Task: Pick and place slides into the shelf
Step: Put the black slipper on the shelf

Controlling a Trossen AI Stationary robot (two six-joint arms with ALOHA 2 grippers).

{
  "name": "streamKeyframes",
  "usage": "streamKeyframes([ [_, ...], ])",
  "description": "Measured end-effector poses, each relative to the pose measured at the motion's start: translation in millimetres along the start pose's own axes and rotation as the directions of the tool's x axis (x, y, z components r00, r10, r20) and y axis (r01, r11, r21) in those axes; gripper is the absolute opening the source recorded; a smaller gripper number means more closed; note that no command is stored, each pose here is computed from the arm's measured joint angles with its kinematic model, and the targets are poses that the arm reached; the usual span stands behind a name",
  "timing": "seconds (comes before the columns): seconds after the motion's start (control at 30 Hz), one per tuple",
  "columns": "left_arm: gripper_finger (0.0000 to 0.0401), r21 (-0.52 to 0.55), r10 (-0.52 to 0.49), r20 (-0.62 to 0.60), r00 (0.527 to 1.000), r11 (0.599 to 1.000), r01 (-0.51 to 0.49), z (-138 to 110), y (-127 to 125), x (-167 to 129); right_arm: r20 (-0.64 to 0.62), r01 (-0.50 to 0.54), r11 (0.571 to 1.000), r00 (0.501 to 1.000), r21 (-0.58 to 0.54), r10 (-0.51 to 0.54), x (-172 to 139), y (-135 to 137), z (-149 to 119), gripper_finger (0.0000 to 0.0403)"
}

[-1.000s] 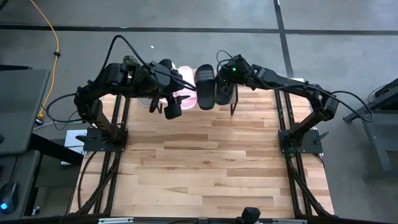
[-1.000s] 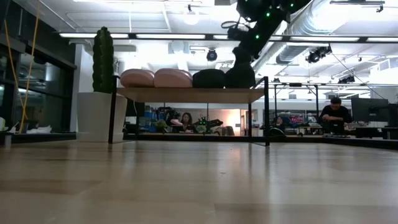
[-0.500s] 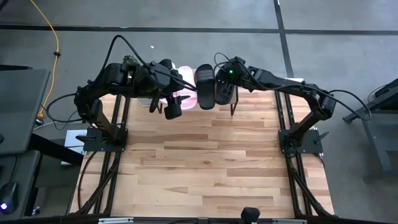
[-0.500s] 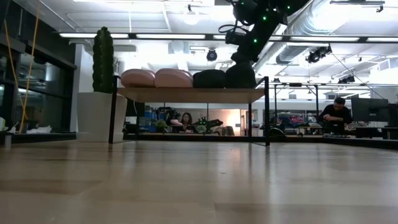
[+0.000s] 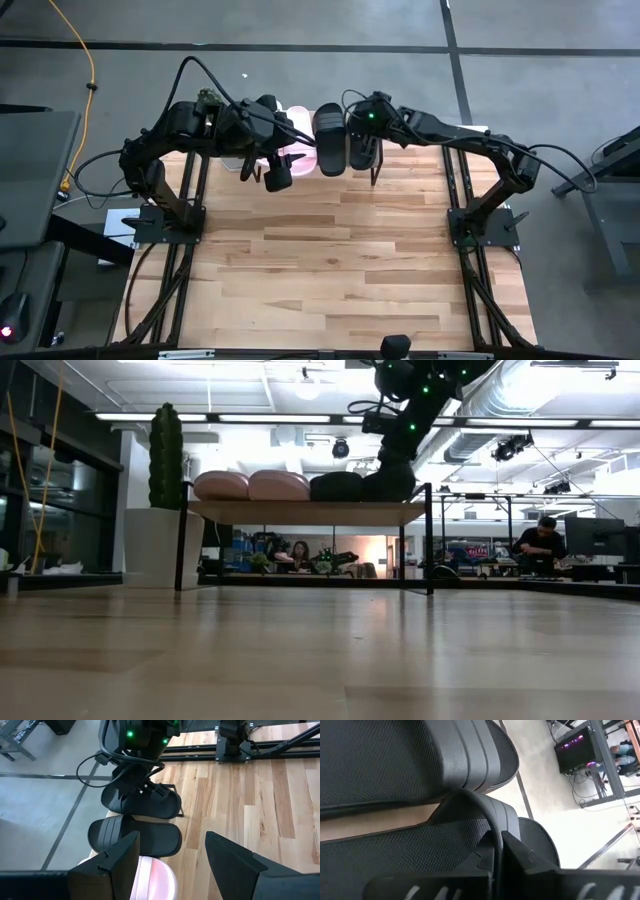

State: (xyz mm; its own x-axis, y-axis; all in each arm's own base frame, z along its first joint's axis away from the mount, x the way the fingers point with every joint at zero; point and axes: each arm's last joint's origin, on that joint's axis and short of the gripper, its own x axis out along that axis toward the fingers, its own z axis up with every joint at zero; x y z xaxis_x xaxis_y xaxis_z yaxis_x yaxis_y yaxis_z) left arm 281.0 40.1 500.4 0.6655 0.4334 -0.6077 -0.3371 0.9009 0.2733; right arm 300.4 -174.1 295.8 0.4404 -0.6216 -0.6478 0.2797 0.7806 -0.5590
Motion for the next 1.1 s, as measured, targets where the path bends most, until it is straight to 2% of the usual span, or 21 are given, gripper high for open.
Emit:
streamKeyframes([
  [0.83,0.0214,-0.003,0.0,0.0,1.0,1.0,0.0,0.0,0.0,0.0,0.103,0.006,0.999,0.995,-0.046,-0.002,1.4,-3.3,7.7,0.0],
  [1.1,0.0214,0.004,-0.001,-0.025,1.0,1.0,0.001,-2.4,-2.2,5.2,0.159,-0.07,0.997,0.985,0.017,0.066,3.1,-7.1,7.2,0.0],
])
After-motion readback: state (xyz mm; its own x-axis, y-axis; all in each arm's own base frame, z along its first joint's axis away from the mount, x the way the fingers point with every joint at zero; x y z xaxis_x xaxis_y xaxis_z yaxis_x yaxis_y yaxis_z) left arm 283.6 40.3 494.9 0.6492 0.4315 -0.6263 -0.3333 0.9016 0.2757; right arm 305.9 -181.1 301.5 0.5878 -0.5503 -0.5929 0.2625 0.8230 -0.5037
